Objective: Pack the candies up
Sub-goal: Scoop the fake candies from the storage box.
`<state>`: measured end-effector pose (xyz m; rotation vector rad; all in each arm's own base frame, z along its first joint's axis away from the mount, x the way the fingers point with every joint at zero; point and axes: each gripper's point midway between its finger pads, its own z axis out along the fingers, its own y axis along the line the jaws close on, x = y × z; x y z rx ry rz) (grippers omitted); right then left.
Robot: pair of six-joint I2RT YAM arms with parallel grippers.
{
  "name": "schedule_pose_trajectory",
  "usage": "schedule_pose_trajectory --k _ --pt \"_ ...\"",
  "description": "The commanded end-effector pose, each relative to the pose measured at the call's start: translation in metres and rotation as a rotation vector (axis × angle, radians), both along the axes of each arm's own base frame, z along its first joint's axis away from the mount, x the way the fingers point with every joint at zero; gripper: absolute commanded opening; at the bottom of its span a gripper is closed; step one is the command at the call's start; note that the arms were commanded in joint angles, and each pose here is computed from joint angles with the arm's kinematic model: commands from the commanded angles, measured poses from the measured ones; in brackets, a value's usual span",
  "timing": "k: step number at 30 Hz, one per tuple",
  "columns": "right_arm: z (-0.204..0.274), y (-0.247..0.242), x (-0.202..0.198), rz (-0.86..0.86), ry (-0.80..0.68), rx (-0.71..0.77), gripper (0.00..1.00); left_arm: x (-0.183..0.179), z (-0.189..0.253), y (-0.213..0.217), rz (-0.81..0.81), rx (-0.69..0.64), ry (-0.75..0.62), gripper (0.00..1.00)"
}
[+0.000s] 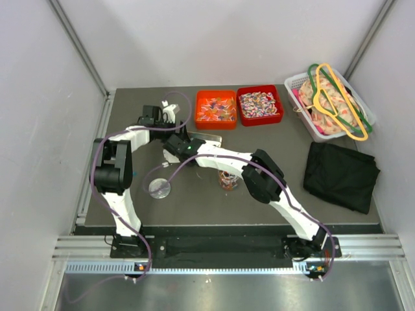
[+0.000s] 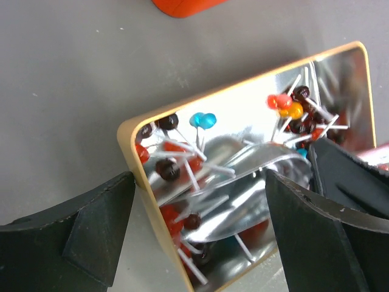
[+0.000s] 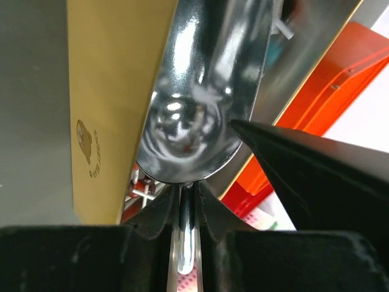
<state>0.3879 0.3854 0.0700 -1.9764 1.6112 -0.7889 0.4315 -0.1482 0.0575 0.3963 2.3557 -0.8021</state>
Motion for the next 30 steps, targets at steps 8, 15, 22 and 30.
schedule_pose_trajectory --k 8,15,22,30 --pt "0.030 0.048 -0.038 0.057 0.169 0.300 0.00 0.001 0.006 -0.008 -0.029 -0.023 -0.034 0.92" --pt "0.039 0.043 -0.040 -0.035 0.259 0.420 0.00 0.001 0.009 -0.007 -0.025 -0.017 -0.040 0.92" --pt "0.043 0.040 -0.051 -0.113 0.386 0.546 0.00 0.001 0.010 -0.008 -0.007 -0.031 -0.024 0.92" --pt "0.055 0.036 -0.049 -0.145 0.368 0.604 0.00 0.002 0.010 -0.007 -0.003 -0.026 -0.028 0.92"
